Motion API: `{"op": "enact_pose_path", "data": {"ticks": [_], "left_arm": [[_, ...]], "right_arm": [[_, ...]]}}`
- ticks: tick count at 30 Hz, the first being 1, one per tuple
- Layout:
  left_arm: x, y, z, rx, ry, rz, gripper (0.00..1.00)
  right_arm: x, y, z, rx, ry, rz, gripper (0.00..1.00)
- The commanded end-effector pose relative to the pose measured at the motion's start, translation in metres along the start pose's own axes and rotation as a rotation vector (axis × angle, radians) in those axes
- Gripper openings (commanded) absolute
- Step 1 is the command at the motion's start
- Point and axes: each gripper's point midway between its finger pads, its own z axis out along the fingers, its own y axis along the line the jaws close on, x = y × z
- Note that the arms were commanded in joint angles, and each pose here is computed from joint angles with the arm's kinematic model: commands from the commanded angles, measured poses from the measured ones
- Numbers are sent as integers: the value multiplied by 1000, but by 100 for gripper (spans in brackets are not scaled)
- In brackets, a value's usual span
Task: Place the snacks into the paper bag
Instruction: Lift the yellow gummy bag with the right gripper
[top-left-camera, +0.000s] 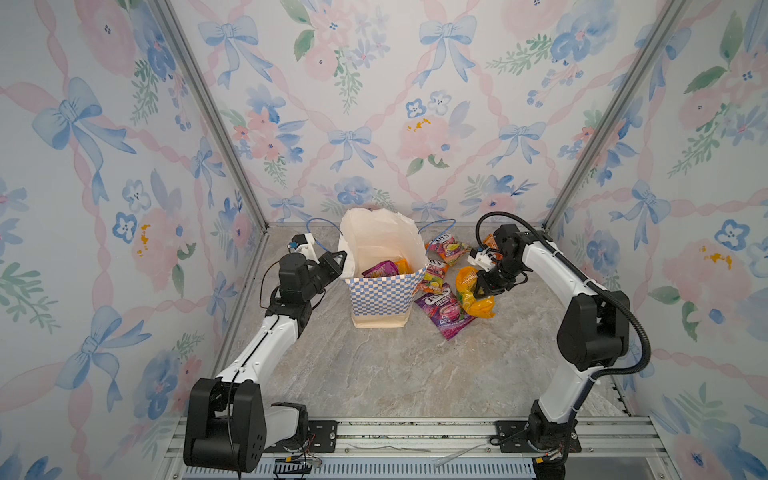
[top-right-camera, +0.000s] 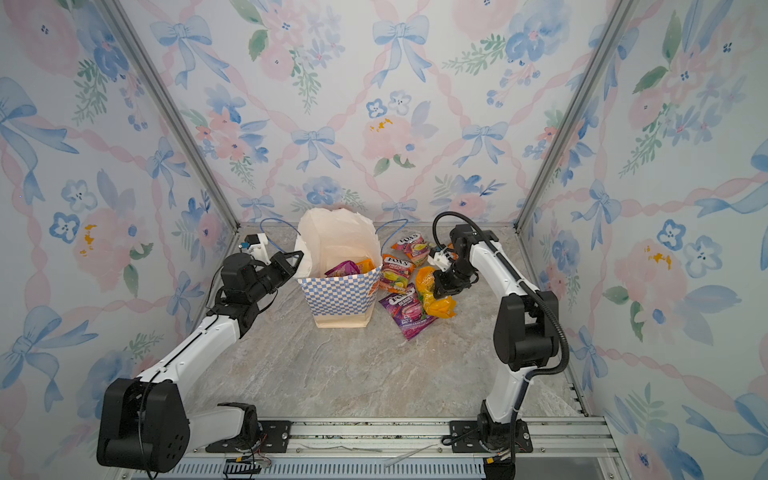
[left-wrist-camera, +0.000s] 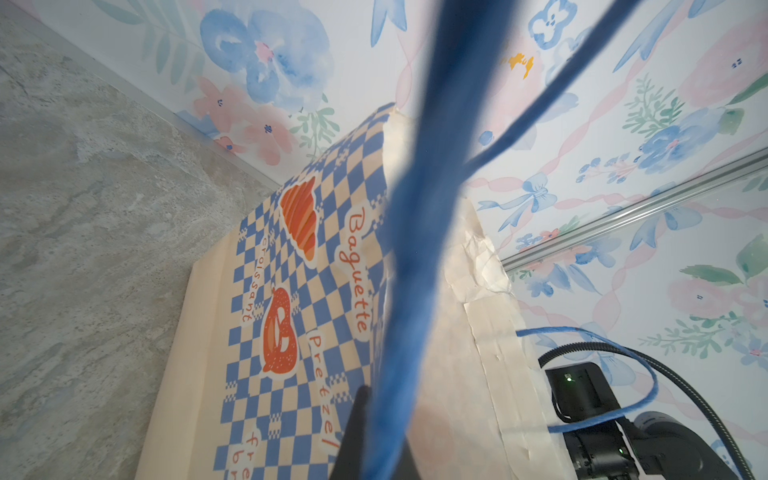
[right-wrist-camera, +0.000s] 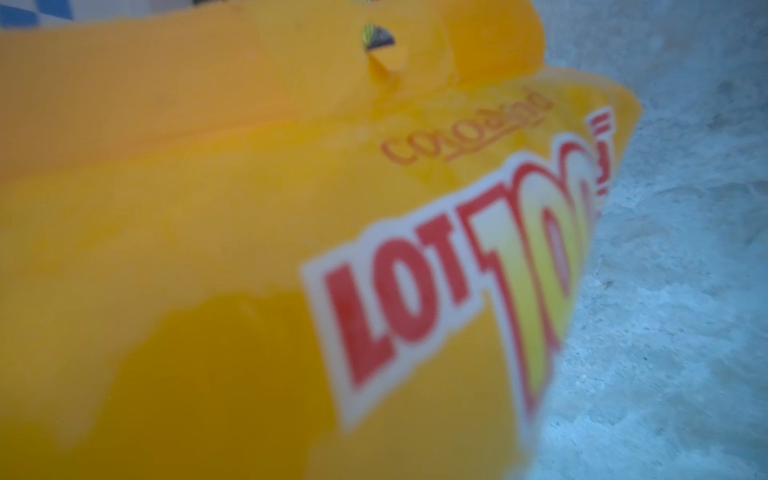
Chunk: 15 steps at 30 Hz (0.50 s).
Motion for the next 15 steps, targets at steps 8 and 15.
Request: {"op": "enact_pose_path", "data": {"ticks": [8, 15], "left_arm": [[1, -2, -2, 21, 5, -4, 0], [1, -3, -3, 24, 5, -2, 0]], "right_arm": [[-22, 37, -94, -159, -366, 23, 0], [-26, 43, -160, -112, -577, 64, 0]]}}
